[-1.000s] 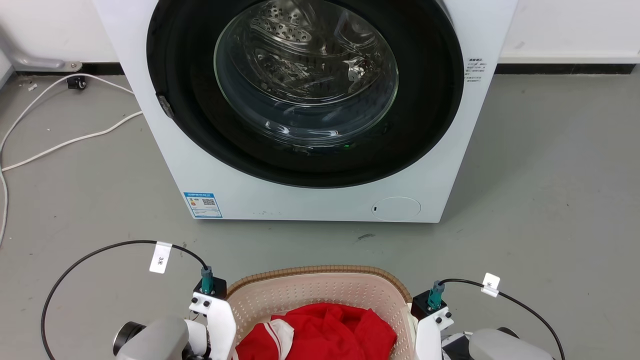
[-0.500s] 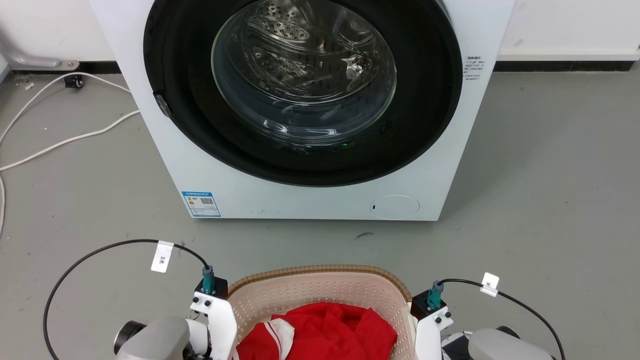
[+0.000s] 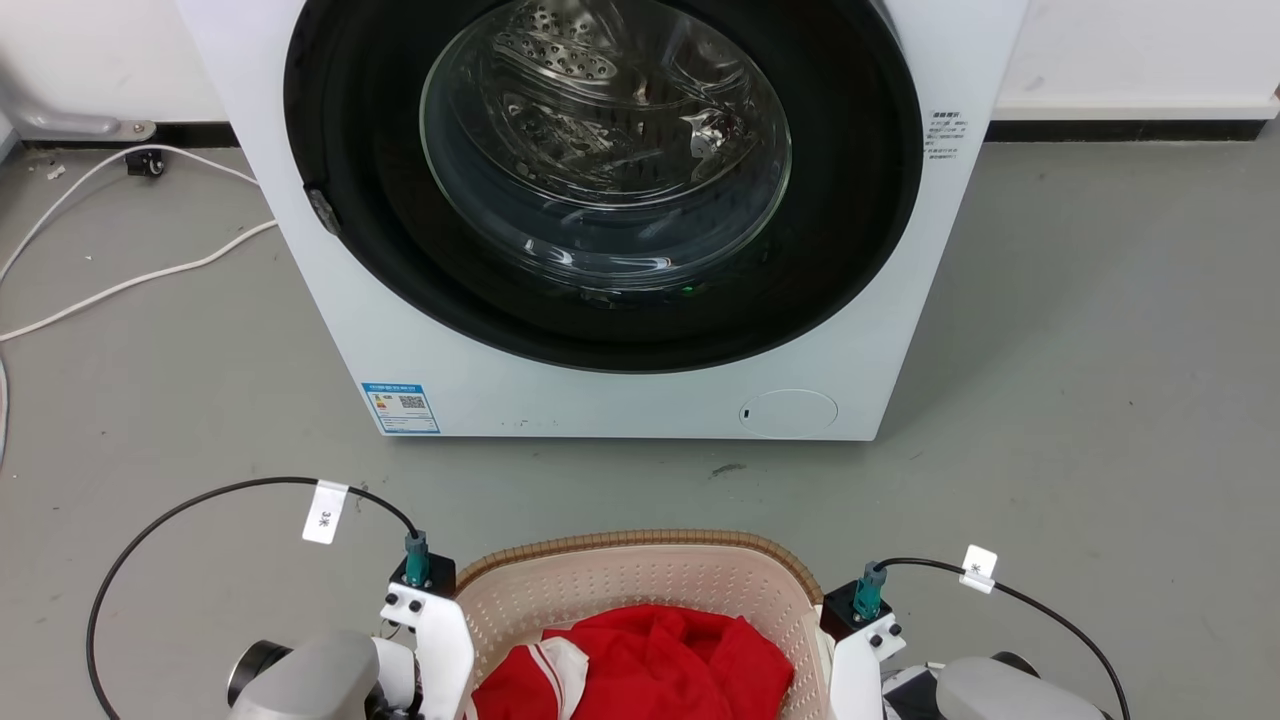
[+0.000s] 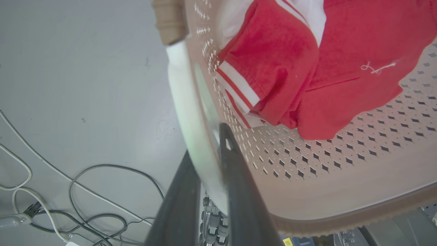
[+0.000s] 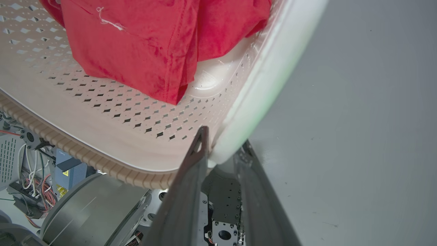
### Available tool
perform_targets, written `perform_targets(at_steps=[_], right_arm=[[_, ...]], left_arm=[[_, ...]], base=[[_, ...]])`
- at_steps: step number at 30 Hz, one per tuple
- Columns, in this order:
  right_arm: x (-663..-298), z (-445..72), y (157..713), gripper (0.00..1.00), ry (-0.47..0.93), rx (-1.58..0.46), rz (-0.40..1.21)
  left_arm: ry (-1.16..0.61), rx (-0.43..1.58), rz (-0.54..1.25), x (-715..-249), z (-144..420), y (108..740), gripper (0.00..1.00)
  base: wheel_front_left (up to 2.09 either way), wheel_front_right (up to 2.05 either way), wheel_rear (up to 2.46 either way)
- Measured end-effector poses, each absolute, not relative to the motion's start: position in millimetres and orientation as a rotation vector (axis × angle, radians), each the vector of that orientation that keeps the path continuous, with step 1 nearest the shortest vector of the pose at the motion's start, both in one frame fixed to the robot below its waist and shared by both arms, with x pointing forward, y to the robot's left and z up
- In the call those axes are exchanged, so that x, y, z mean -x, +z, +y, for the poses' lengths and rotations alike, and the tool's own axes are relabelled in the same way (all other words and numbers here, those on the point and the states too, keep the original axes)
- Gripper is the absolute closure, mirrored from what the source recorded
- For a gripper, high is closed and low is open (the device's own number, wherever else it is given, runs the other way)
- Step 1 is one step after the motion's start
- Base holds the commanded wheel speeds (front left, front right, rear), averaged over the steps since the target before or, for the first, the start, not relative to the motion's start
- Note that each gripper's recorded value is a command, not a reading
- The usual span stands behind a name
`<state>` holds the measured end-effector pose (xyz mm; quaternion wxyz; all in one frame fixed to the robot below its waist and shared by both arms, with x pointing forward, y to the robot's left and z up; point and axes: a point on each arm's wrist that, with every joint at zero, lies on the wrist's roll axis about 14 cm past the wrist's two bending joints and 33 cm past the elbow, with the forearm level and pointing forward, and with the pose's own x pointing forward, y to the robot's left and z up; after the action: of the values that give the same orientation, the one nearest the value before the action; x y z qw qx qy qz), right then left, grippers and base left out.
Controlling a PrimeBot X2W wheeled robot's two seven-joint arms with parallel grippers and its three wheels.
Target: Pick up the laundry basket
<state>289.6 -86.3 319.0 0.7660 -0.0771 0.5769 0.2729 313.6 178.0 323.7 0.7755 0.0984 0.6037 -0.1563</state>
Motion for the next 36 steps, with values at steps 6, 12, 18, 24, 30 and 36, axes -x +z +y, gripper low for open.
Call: perform_targets(at_steps=[6, 12, 18, 24, 30, 36], right_arm=[[-289.5, -86.7, 318.3, 1.0, 0.593, 0.171, 1.255], [-289.4, -86.8, 318.0, 1.0, 0.593, 0.171, 1.256], [-289.3, -86.8, 318.0, 1.0, 0.594, 0.173, 1.255], [-289.2, -86.9, 317.9, 1.0, 0.594, 0.174, 1.255], [-288.2, -87.3, 317.1, 1.0, 0.594, 0.176, 1.258], [-287.6, -87.8, 316.6, 1.0, 0.594, 0.178, 1.259]], left_arm=[[-0.341, -0.214, 1.308, -313.5, 177.7, 322.9, 1.0], [-0.341, -0.211, 1.313, -312.6, 177.6, 322.3, 1.0], [-0.341, -0.207, 1.312, -312.3, 177.3, 322.2, 1.0], [-0.342, -0.209, 1.313, -311.9, 177.3, 321.9, 1.0], [-0.344, -0.206, 1.312, -311.8, 176.7, 321.6, 1.0], [-0.346, -0.207, 1.313, -311.7, 176.1, 321.2, 1.0]], base=[[0.0, 0.0, 0.0], [0.0, 0.0, 0.0], [0.0, 0.0, 0.0], [0.0, 0.0, 0.0], [0.0, 0.0, 0.0], [0.0, 0.0, 0.0]])
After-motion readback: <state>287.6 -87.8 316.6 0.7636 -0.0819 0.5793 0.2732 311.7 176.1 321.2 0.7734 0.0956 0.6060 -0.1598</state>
